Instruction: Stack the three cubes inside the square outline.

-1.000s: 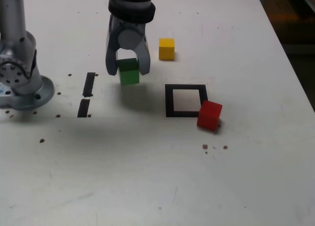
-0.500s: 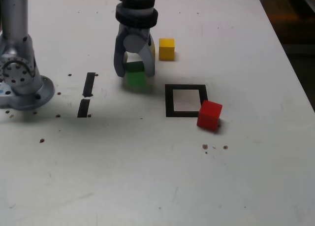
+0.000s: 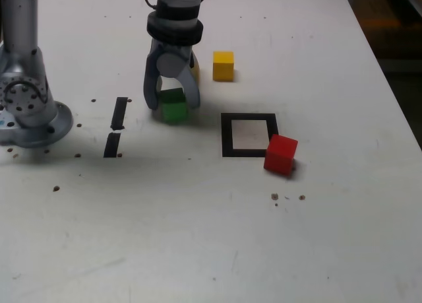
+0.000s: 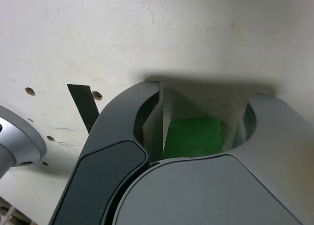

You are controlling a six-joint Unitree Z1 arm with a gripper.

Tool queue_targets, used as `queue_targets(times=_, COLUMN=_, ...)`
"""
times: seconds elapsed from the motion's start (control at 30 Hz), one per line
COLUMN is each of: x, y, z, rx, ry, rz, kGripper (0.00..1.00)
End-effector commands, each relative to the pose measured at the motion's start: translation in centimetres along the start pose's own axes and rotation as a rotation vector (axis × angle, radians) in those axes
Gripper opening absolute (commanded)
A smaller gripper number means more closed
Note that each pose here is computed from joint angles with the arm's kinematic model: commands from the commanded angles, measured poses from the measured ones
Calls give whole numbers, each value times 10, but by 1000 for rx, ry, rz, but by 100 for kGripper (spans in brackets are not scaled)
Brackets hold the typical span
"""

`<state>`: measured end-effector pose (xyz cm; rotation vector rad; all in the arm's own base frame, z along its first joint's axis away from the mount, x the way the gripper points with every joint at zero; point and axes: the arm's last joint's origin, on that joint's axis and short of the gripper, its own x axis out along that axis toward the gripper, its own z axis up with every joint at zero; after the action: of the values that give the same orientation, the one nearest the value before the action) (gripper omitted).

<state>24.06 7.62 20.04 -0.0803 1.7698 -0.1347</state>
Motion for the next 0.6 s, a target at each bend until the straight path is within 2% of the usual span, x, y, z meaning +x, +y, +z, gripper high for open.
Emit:
queue_targets(times=0.0, x=1, y=0, z=-1, rx=3, ry=4, rz=-7, kGripper=72)
queue_targets(times=0.27, x=-1, y=-2, z=-5, rx=6, ry=-8, rz=-1, kGripper=86)
queue_targets(times=0.57, x=-15, y=-6, z=-16, rx=-2, ry=-44, rz=35, kGripper=87)
